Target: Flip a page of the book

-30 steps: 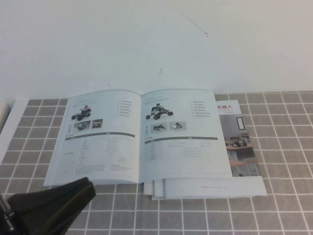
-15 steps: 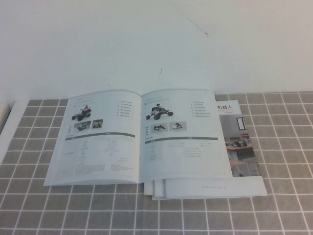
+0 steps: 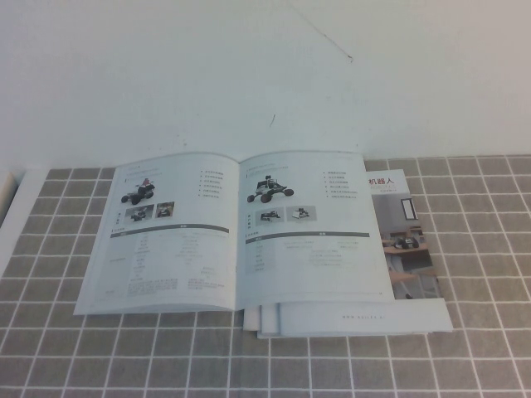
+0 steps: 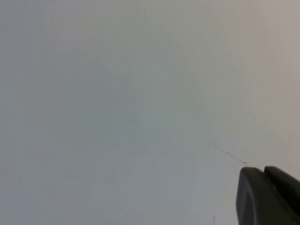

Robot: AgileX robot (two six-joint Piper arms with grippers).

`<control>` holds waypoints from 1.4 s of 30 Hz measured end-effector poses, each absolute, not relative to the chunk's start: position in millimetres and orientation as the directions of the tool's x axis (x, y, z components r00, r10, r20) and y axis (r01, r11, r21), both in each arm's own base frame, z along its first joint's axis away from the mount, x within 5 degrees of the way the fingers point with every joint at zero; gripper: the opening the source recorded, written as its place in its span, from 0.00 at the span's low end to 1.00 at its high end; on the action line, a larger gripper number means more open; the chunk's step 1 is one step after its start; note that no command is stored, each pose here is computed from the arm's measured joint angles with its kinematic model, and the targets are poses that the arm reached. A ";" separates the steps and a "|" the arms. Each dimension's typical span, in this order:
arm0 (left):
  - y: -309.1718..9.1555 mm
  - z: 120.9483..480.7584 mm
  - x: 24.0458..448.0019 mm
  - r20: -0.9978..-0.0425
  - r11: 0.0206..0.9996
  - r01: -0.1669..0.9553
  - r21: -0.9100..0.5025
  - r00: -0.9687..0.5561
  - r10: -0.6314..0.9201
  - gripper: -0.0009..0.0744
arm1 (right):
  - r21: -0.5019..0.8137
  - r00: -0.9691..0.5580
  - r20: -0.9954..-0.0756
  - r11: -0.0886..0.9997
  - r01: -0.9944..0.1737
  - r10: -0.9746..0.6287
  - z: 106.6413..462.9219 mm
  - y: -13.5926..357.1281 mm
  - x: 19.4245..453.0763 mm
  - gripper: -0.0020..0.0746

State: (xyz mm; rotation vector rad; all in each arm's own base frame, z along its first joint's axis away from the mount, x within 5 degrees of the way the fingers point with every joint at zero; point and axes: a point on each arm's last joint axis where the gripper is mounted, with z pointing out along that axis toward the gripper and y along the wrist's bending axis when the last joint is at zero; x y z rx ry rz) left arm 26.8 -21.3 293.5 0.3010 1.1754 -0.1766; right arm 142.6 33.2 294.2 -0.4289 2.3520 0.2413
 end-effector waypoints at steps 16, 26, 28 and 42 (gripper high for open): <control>-32.0 266.3 28.5 -0.950 0.861 0.404 0.308 0.182 0.254 0.01 | 0.051 -0.685 -0.689 0.927 -0.372 -0.237 294.1 33.2 142.5 0.02; -12.2 204.1 52.2 -0.990 0.972 0.204 0.116 -0.059 0.130 0.01 | 0.051 -0.685 -0.689 0.927 -0.372 -0.237 294.1 33.2 142.5 0.02; -11.0 195.5 54.8 -0.993 0.978 0.184 0.098 -0.039 0.107 0.01 | 0.051 -0.685 -0.689 0.927 -0.372 -0.237 294.1 33.2 142.5 0.02; -11.1 184.7 54.0 -0.987 0.983 0.182 0.000 -0.156 0.029 0.01 | 0.051 -0.685 -0.689 0.927 -0.372 -0.237 294.1 33.2 142.5 0.02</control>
